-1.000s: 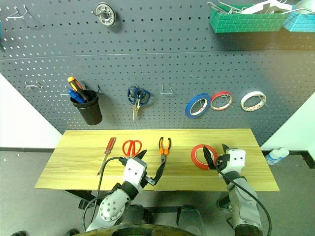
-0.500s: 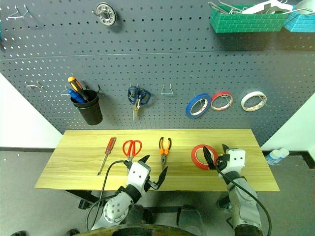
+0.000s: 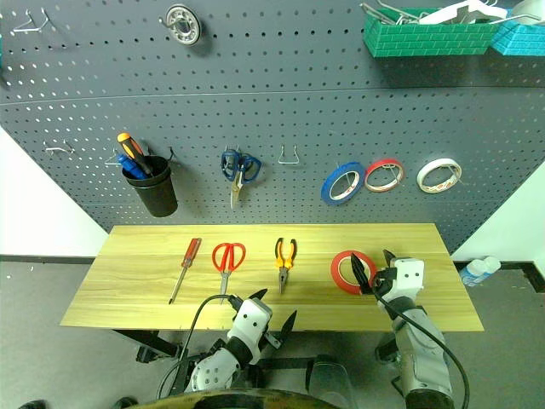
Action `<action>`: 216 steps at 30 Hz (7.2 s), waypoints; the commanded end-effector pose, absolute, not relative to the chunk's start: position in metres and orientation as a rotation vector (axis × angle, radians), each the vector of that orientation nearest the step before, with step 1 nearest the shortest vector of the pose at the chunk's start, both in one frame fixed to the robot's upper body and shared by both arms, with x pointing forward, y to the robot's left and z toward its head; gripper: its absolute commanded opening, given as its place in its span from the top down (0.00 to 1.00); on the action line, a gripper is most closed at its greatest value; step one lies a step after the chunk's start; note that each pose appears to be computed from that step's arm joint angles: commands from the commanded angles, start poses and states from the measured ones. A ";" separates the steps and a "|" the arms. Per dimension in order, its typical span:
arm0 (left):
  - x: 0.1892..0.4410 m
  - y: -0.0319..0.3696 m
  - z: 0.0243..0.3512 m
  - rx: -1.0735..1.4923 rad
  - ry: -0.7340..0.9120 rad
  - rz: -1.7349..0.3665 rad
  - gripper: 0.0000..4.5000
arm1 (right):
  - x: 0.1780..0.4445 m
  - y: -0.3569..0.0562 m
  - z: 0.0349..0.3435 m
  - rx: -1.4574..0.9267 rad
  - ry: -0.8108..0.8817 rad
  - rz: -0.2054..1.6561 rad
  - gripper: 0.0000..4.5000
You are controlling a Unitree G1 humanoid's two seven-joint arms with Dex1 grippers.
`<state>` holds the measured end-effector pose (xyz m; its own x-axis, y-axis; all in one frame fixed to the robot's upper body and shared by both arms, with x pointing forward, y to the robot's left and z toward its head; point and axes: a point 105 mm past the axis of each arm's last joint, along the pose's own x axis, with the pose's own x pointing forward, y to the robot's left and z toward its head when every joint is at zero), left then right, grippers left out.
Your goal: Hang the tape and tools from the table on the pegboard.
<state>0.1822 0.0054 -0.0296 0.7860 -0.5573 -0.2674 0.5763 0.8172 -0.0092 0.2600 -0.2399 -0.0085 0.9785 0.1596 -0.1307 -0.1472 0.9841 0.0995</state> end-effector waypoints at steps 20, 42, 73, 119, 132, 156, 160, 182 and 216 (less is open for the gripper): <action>0.278 0.232 0.069 0.062 -0.021 -0.236 0.02 | 0.263 -0.237 0.003 0.071 0.089 0.171 0.00; 0.199 0.049 -0.011 -0.177 0.220 -0.827 0.02 | 0.263 -0.233 0.002 0.077 0.091 0.179 0.00; 0.213 0.155 0.035 -0.098 0.153 -0.692 0.02 | 0.227 -0.202 -0.016 0.074 0.171 0.274 0.00; 0.216 0.163 0.060 -0.148 0.192 -0.798 0.02 | 0.297 -0.168 0.047 0.039 0.192 0.367 0.00; 0.214 0.163 0.064 -0.133 0.196 -0.826 0.02 | 0.286 -0.163 0.013 -0.174 0.548 0.538 0.00; 0.208 0.157 0.094 0.026 0.152 -0.967 0.02 | 0.303 -0.172 0.001 -0.179 0.707 0.467 0.00; 0.209 0.156 0.100 0.046 0.132 -0.968 0.02 | 0.305 -0.176 -0.002 -0.189 0.713 0.446 0.00; 0.204 0.152 0.110 0.042 0.079 -0.976 0.02 | 0.305 -0.170 -0.009 -0.185 0.706 0.482 0.00; 0.204 0.154 0.108 0.035 0.060 -0.966 0.00 | 0.316 -0.182 -0.019 -0.370 0.688 0.467 0.85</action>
<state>0.2042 0.1521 0.1004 0.5605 -0.8224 -0.0972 0.8249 0.5648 -0.0223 0.3094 -0.1816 -0.0281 0.6489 0.2615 -0.7146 -0.5468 0.8133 -0.1989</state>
